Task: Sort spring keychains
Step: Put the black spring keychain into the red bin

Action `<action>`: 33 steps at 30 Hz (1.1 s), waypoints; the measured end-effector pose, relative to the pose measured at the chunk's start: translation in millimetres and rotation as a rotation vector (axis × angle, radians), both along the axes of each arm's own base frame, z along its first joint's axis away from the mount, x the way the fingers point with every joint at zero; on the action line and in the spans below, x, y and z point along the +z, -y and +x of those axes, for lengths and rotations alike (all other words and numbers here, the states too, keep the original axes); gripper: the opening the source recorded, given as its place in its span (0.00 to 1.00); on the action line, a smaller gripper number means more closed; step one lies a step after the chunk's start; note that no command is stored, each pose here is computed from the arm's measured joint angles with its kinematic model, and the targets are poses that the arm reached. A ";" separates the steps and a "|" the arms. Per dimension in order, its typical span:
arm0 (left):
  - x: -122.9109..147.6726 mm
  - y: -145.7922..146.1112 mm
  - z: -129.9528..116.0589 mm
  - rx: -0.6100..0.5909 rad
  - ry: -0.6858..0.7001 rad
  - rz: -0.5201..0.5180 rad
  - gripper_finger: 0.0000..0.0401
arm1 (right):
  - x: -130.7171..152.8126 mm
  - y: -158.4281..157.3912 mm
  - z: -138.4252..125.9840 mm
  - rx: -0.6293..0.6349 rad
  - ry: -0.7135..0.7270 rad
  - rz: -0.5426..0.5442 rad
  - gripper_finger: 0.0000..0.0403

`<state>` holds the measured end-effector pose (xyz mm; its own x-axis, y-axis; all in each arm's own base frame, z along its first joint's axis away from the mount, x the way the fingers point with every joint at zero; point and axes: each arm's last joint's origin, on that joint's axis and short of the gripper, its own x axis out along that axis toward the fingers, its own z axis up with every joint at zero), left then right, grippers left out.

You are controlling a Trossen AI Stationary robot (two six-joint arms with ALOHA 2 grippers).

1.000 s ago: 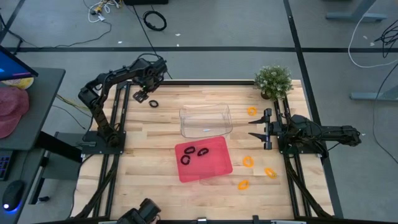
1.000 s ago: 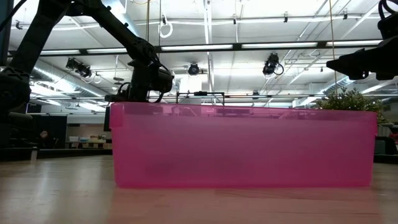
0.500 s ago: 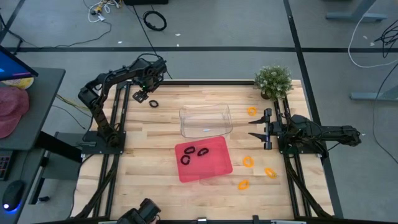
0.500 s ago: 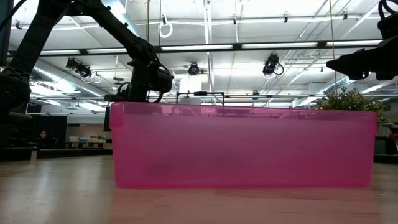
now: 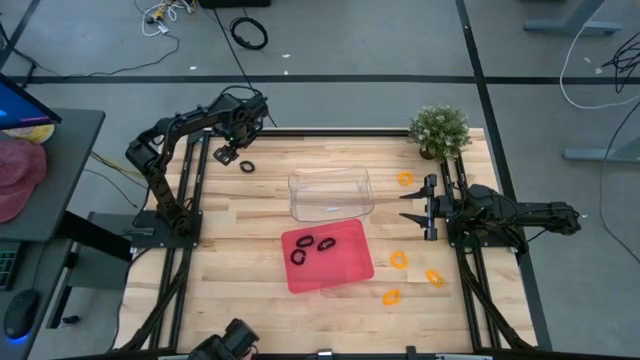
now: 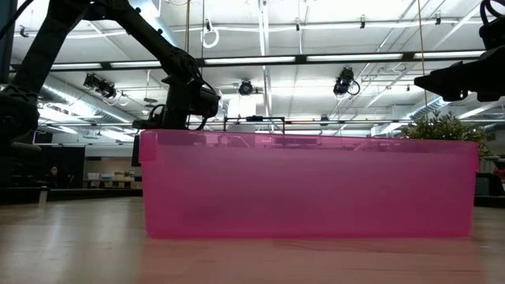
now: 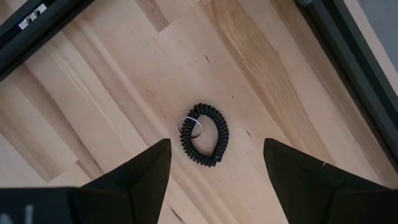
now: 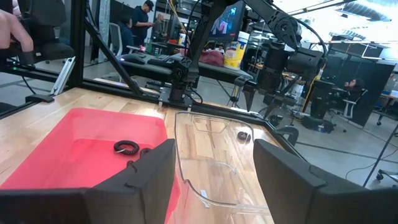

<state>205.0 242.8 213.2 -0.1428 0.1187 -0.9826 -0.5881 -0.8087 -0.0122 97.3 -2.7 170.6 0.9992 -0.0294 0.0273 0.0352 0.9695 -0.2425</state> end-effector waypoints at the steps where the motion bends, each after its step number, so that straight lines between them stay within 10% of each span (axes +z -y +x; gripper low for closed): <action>1: 0.0 -0.2 0.2 -0.001 0.001 0.002 0.65 | 0.0 0.0 0.0 0.000 0.000 0.000 0.55; 33: -43.1 -2.0 -13.2 0.045 0.101 0.005 0.65 | 0.0 0.0 0.0 0.000 0.000 0.000 0.55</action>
